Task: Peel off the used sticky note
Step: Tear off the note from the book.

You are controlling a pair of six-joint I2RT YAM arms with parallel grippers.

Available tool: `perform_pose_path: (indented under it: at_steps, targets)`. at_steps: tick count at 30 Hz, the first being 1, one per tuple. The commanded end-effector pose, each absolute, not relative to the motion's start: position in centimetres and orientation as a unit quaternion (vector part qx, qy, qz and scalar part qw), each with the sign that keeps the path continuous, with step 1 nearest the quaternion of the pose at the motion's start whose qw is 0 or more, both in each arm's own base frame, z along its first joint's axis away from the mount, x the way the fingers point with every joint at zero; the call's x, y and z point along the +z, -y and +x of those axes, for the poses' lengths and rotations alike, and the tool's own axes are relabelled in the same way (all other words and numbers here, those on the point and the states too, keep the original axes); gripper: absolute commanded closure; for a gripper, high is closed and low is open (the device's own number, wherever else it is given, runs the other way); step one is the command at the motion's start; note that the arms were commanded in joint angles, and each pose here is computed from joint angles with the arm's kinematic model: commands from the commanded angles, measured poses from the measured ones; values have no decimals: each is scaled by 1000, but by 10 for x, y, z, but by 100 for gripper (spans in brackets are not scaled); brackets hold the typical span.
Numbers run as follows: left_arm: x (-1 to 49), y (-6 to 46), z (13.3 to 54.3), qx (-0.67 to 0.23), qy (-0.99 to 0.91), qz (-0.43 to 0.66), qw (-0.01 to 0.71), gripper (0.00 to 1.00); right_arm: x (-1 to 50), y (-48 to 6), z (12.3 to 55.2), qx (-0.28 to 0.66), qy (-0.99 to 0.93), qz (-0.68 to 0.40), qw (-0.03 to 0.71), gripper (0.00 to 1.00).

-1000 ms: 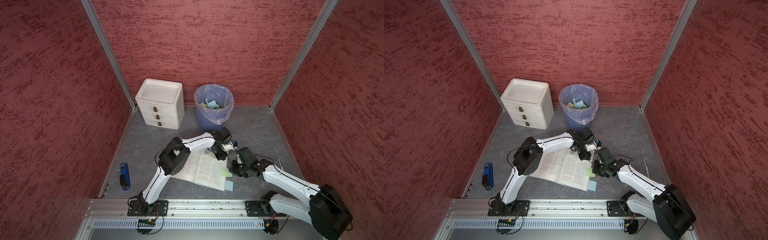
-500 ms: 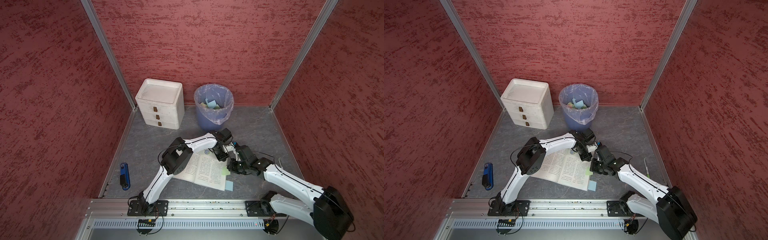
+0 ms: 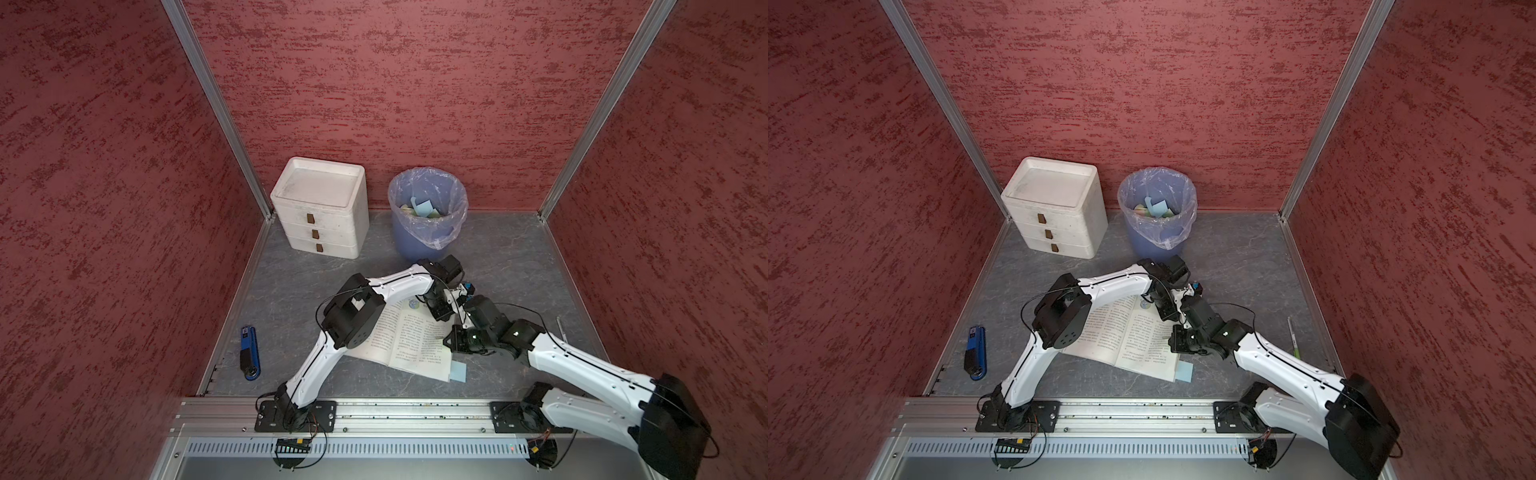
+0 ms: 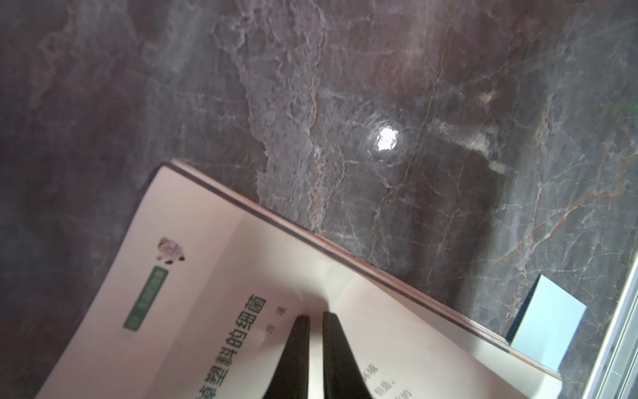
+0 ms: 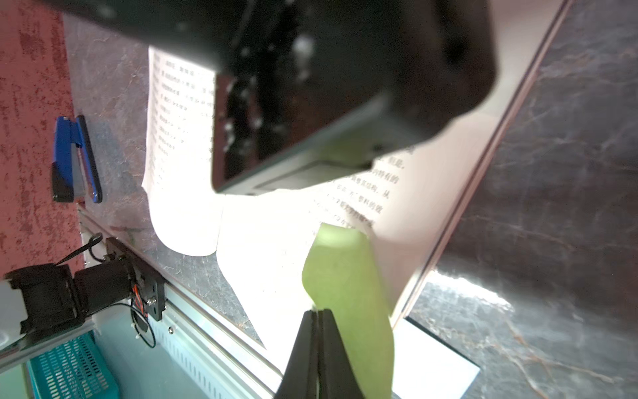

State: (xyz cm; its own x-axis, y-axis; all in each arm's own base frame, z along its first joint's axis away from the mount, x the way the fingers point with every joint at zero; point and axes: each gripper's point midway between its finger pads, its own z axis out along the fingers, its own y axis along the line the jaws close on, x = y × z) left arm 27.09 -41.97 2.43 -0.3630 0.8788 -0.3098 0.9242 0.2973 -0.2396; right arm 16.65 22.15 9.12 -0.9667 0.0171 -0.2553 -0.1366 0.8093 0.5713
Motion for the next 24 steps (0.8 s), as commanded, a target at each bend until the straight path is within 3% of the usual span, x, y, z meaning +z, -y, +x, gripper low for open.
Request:
perform_pose_path:
  at_steps: [1,9,16,18,24]
  targets:
    - [6,414,272,-177,-807,562,42,88,129,-241,160,360,-918,-81,144,100]
    - [15,417,270,-192,-806,558,45,89,179,-246,147,409,-889,-115,171,100]
    - [85,409,276,-257,-800,536,74,86,224,-239,142,419,-873,-141,205,100]
    - [112,399,279,-281,-801,523,81,80,233,-236,142,407,-876,-149,214,100]
    - [163,338,275,-324,-814,475,82,49,291,-236,153,415,-857,-175,252,100]
